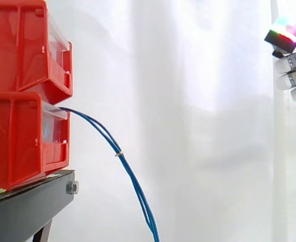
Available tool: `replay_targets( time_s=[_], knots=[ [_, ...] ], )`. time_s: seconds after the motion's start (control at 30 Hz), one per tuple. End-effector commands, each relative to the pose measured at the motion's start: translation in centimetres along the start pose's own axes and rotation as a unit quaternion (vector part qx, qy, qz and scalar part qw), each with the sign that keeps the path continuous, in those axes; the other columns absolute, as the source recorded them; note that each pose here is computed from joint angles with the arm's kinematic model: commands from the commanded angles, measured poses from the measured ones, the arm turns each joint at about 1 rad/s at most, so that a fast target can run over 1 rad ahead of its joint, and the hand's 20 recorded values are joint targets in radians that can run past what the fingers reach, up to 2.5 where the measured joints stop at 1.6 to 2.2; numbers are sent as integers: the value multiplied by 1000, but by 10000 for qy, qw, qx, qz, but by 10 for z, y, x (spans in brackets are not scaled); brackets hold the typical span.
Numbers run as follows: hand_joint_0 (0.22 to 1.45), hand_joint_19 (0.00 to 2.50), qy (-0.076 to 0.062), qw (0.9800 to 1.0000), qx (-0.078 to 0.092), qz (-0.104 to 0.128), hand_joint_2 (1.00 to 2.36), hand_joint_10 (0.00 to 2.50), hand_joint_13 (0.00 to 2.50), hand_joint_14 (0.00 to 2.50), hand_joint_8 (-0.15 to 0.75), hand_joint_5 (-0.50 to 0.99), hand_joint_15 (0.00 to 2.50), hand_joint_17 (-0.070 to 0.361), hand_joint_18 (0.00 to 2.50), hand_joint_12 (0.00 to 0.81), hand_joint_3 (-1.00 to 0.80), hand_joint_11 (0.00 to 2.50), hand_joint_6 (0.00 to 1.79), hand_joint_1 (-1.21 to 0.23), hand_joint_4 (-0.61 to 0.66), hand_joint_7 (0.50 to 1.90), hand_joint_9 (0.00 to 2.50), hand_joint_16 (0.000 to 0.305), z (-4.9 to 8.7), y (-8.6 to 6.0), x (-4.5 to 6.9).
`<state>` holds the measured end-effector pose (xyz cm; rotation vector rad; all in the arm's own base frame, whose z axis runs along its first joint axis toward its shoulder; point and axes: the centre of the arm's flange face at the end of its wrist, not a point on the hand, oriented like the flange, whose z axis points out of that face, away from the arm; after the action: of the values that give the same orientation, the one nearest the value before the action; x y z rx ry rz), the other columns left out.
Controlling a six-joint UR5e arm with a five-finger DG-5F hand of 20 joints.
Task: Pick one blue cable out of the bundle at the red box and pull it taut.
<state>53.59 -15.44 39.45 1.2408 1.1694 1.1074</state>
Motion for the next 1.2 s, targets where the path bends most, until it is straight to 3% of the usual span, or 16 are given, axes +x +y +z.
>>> replay_targets(
  time_s=[0.0,0.17,0.33,0.43,0.53,0.73,0.83,0.93,0.97,1.0,1.03,1.1,1.17],
  knots=[
    [434,104,45,10000,5,18,1000,0,341,4,256,-243,106,128,135,311,-500,0,501,-667,156,615,373,57,8,-10,6],
    [439,141,34,9999,-117,27,1000,0,389,4,257,-244,127,126,203,308,-500,26,501,-665,154,615,395,56,15,-13,7],
    [441,153,82,9999,-49,60,1000,1,381,4,254,-245,127,125,205,310,-500,27,501,-664,155,614,379,55,21,-24,11],
    [443,154,83,9999,-18,96,1000,0,377,5,253,-245,131,124,204,312,-500,27,501,-661,155,616,377,55,27,-34,12],
    [443,160,91,9997,52,221,1000,0,376,5,254,-245,130,124,205,313,-500,27,501,-662,156,618,377,55,38,-55,14],
    [444,165,83,9996,-47,282,1000,0,376,4,255,-241,134,123,214,314,-500,26,501,-660,166,617,378,55,50,-70,17],
    [445,170,99,9996,67,258,1000,0,374,4,257,-239,131,123,214,313,-500,29,501,-663,174,621,383,55,55,-87,20],
    [448,161,46,9993,274,247,1000,1,354,4,256,-237,128,122,202,319,-500,28,501,-672,177,622,382,54,63,-114,20],
    [448,158,16,9990,365,245,1000,2,335,4,257,-235,125,122,183,323,-500,33,501,-673,181,622,375,54,68,-133,21],
    [447,149,16,9990,365,245,1000,0,312,4,257,-231,117,122,165,326,-500,33,501,-674,193,625,370,54,68,-133,21],
    [444,137,8,9990,373,259,1000,0,227,2,258,-229,96,126,70,334,-500,50,501,-679,199,627,352,56,76,-152,23],
    [440,97,7,9992,289,282,1000,0,181,2,260,-225,81,127,9,335,-500,33,501,-698,204,633,322,56,82,-159,25],
    [440,77,-55,9996,22,290,1000,0,153,0,258,-222,74,126,0,339,-500,22,501,-707,207,639,306,56,95,-176,29]
  ],
)
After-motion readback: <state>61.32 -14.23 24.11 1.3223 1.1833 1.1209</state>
